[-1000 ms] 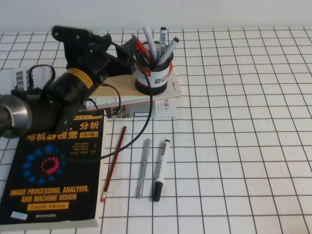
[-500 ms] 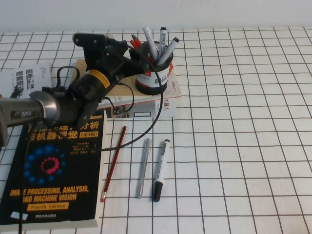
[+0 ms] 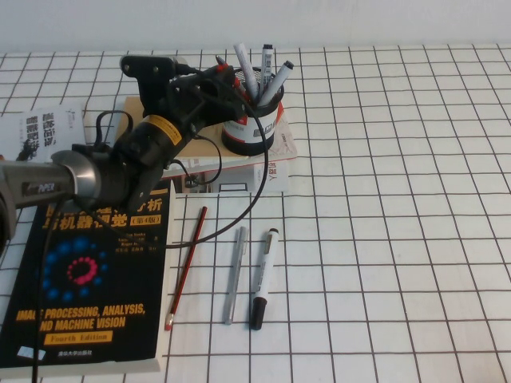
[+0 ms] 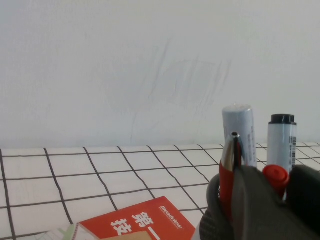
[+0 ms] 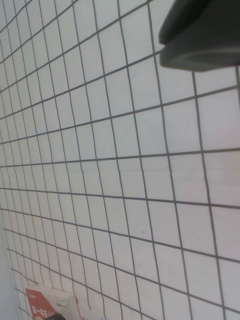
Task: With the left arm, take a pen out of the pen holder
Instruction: 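Take a marker out of the pen holder and lay it on the table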
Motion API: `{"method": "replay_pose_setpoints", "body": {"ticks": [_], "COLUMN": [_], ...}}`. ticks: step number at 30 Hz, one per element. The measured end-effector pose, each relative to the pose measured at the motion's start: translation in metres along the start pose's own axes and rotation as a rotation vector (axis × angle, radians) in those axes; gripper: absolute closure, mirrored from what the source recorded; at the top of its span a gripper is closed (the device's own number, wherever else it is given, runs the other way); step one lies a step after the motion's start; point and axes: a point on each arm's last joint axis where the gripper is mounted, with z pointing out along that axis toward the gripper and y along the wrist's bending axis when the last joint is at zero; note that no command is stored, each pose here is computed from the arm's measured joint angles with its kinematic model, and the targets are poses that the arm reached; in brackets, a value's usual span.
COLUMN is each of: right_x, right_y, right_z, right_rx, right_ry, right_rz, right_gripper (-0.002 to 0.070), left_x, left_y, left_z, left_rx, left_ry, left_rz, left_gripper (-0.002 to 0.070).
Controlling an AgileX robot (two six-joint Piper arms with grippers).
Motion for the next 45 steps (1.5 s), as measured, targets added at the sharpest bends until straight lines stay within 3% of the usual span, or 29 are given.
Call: {"method": "replay_pose_setpoints", "body": {"ticks": [10, 16, 23, 26, 28, 30, 33, 38, 45], "right_x": [0.0, 0.0, 0.0, 0.0, 0.0, 0.0, 0.0, 0.0, 0.0], "right_y": [0.0, 0.0, 0.0, 0.0, 0.0, 0.0, 0.0, 0.0, 0.0], "right_z": [0.0, 0.0, 0.0, 0.0, 0.0, 0.0, 0.0, 0.0, 0.0], "right_rx": [0.0, 0.0, 0.0, 0.0, 0.0, 0.0, 0.0, 0.0, 0.0], "right_ry": [0.0, 0.0, 0.0, 0.0, 0.0, 0.0, 0.0, 0.0, 0.0], "right_rz": [0.0, 0.0, 0.0, 0.0, 0.0, 0.0, 0.0, 0.0, 0.0], "right_gripper": [0.0692, 0.0692, 0.0692, 0.0692, 0.0692, 0.0692, 0.0692, 0.0693, 0.0692], "left_x": [-0.004, -0.03, -0.032, -0.029, -0.028, -0.029, -0.03, -0.015, -0.001], "left_y": [0.0, -0.008, -0.009, -0.008, -0.009, -0.009, -0.01, -0.008, -0.005], "left_z": [0.0, -0.004, -0.005, -0.005, -0.005, -0.005, -0.005, -0.015, -0.026], "left_rx": [-0.01, 0.007, -0.005, -0.01, -0.008, -0.002, 0.005, -0.002, -0.021], "left_ry": [-0.015, -0.052, -0.007, 0.032, 0.034, 0.022, 0.011, 0.027, 0.035], "left_rz": [-0.005, 0.04, 0.07, 0.105, 0.112, 0.108, 0.077, 0.035, -0.002], "left_gripper": [0.0576, 0.0662, 0.0669, 0.0568, 0.0429, 0.0246, 0.008, 0.0025, 0.0036]}}
